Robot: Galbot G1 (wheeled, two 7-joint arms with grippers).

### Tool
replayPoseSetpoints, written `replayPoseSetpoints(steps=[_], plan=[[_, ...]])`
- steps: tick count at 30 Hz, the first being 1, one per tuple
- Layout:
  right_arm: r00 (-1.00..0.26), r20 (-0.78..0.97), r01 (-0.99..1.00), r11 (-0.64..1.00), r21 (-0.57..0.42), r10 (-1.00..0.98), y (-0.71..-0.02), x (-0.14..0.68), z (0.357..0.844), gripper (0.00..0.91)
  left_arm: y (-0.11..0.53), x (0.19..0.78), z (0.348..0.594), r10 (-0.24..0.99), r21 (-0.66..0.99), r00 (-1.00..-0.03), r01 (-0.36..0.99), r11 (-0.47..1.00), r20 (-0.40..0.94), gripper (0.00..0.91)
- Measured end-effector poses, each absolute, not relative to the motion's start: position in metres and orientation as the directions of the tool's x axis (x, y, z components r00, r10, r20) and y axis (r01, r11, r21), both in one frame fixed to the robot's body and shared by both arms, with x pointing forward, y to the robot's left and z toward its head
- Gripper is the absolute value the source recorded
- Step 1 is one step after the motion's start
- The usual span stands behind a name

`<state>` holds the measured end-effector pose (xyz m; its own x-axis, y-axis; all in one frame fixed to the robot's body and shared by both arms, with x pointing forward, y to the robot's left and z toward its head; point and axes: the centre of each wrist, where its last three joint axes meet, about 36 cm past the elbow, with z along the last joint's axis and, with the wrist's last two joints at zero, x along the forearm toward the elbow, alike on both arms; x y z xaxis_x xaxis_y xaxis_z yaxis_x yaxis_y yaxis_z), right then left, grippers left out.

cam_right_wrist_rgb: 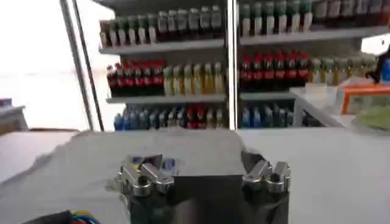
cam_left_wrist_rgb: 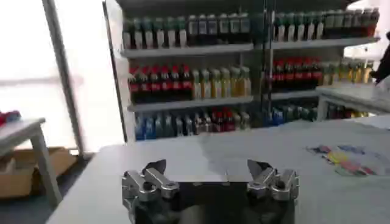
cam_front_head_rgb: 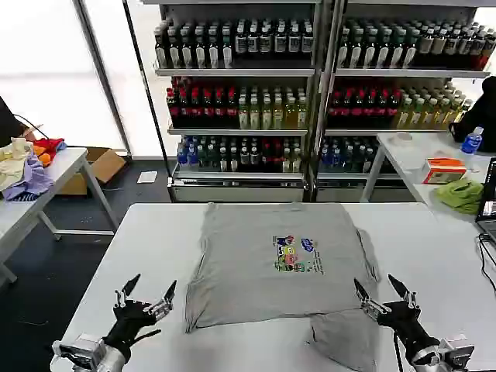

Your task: Fold and organize the clothes.

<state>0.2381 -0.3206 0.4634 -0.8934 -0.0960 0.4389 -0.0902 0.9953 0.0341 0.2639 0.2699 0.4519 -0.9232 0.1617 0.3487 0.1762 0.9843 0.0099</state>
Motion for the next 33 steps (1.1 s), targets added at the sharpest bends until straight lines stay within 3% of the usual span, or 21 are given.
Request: replayPoseSetpoints(steps=[8, 19, 20, 21, 22, 23, 25, 28, 30, 31, 32, 33], plan=[[-0.830, 0.555, -0.037, 0.998, 0.049, -0.058, -0.312, 0.216, 0.456, 0.907, 0.267, 0.258, 0.448, 0.181, -0.001, -0.863, 0.204, 0.979, 0.472, 0.907], [-0.779, 0.625, -0.001, 0.997, 0.072, -0.046, -0.302, 0.199, 0.444, 0.907, 0.253, 0.267, 0.432, 0.171, -0.048, -0.829, 0.172, 0.984, 0.532, 0.907], [-0.776, 0.630, 0.001, 0.997, 0.074, -0.046, -0.301, 0.198, 0.443, 0.877, 0.251, 0.268, 0.430, 0.169, -0.052, -0.829, 0.167, 0.985, 0.534, 0.907], [-0.772, 0.634, 0.002, 0.997, 0.076, -0.047, -0.300, 0.197, 0.441, 0.736, 0.248, 0.269, 0.430, 0.170, -0.059, -0.828, 0.165, 0.985, 0.535, 0.907], [-0.769, 0.637, 0.003, 0.997, 0.078, -0.048, -0.300, 0.196, 0.440, 0.574, 0.246, 0.270, 0.429, 0.171, -0.064, -0.827, 0.162, 0.985, 0.536, 0.907], [-0.766, 0.641, 0.004, 0.997, 0.078, -0.047, -0.299, 0.196, 0.439, 0.232, 0.243, 0.270, 0.428, 0.171, -0.069, -0.826, 0.159, 0.985, 0.538, 0.907], [-0.764, 0.644, 0.006, 0.997, 0.079, -0.046, -0.298, 0.195, 0.437, 0.000, 0.238, 0.270, 0.425, 0.178, -0.083, -0.821, 0.159, 0.984, 0.543, 0.907], [-0.762, 0.646, 0.010, 0.996, 0.086, -0.049, -0.297, 0.195, 0.434, 0.000, 0.229, 0.270, 0.421, 0.185, -0.097, -0.814, 0.158, 0.983, 0.550, 0.867], [-0.759, 0.649, 0.008, 0.996, 0.094, -0.055, -0.296, 0.194, 0.432, 0.000, 0.223, 0.270, 0.417, 0.193, -0.106, -0.809, 0.161, 0.981, 0.556, 0.736], [-0.757, 0.651, 0.008, 0.995, 0.098, -0.058, -0.295, 0.194, 0.431, 0.000, 0.221, 0.270, 0.416, 0.194, -0.109, -0.807, 0.161, 0.981, 0.558, 0.574], [-0.755, 0.653, 0.009, 0.995, 0.102, -0.060, -0.294, 0.194, 0.430, 0.000, 0.218, 0.270, 0.415, 0.198, -0.114, -0.804, 0.162, 0.980, 0.560, 0.504], [-0.754, 0.654, 0.010, 0.994, 0.106, -0.062, -0.294, 0.194, 0.428, 0.000, 0.216, 0.270, 0.414, 0.199, -0.117, -0.803, 0.161, 0.980, 0.562, 0.373]])
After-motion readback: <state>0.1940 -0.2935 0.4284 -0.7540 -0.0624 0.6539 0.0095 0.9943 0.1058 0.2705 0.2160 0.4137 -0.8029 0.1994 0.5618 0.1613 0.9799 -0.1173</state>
